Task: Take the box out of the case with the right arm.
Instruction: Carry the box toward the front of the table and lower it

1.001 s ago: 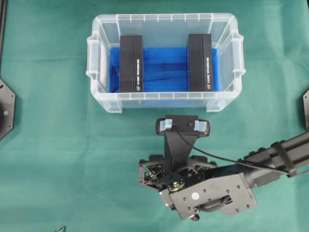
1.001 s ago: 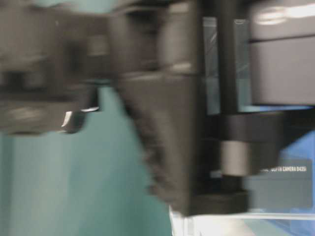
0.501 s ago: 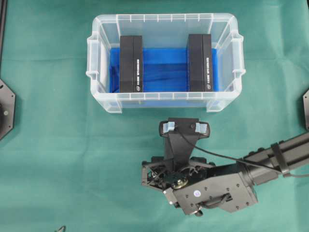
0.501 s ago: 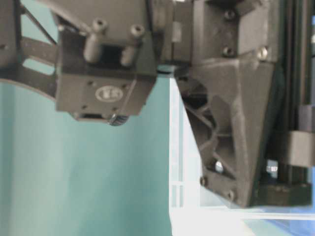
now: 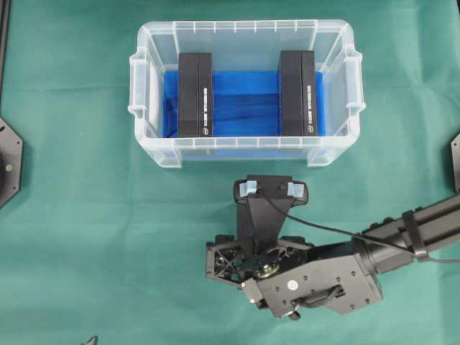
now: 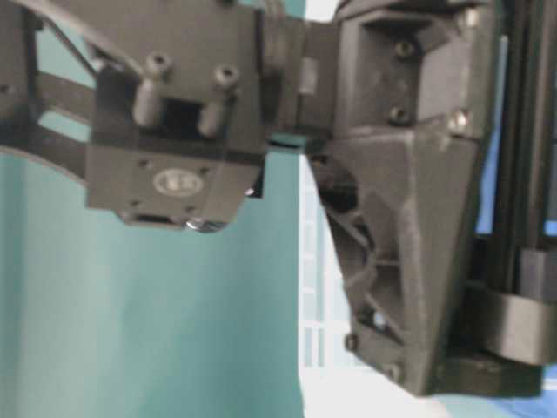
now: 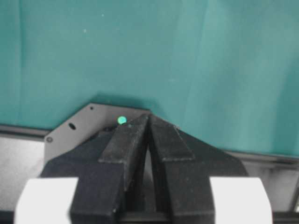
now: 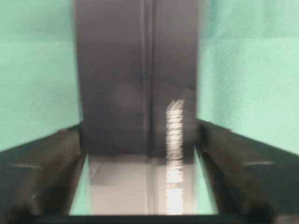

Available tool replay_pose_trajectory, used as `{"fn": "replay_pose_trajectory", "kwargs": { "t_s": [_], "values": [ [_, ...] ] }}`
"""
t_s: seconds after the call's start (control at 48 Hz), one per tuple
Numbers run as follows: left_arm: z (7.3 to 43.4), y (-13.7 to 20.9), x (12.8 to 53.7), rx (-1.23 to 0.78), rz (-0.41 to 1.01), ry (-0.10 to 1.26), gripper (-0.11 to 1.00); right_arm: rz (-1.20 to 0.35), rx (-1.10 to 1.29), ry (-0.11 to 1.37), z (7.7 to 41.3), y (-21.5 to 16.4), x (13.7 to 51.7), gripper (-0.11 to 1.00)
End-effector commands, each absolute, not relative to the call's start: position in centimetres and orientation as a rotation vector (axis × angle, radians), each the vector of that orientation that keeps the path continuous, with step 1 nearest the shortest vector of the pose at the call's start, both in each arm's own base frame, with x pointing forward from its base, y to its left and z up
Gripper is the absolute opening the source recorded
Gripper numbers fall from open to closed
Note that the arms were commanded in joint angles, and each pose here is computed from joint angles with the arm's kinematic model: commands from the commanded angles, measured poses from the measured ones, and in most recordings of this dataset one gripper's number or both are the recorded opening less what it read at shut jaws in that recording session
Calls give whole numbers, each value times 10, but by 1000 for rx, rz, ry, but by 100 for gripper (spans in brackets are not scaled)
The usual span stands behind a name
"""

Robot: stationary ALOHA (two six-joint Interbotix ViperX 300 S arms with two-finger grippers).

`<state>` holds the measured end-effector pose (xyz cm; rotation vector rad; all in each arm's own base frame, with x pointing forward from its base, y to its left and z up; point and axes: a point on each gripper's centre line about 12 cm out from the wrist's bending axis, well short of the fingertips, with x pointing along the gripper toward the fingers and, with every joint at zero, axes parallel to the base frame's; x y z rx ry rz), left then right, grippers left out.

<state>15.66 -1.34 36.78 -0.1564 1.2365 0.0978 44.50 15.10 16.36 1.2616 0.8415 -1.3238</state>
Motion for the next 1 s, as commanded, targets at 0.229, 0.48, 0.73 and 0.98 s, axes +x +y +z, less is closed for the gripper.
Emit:
{"fn": "replay_pose_trajectory", "kwargs": {
  "t_s": [0.229,0.48,0.73,0.98],
  "values": [
    [371,-14,158,-156,97,1223,0,-1310,1272,833,189,150,440,91],
    [371,-14,158,-157,97,1222,0,-1260,1283,822,226,145,432,90],
    [370,-14,158,-157,98,1224,0,-1237,1280,792,285,134,415,90],
    [370,-14,158,-155,97,1226,0,-1242,1243,742,331,121,403,90]
  ]
}}
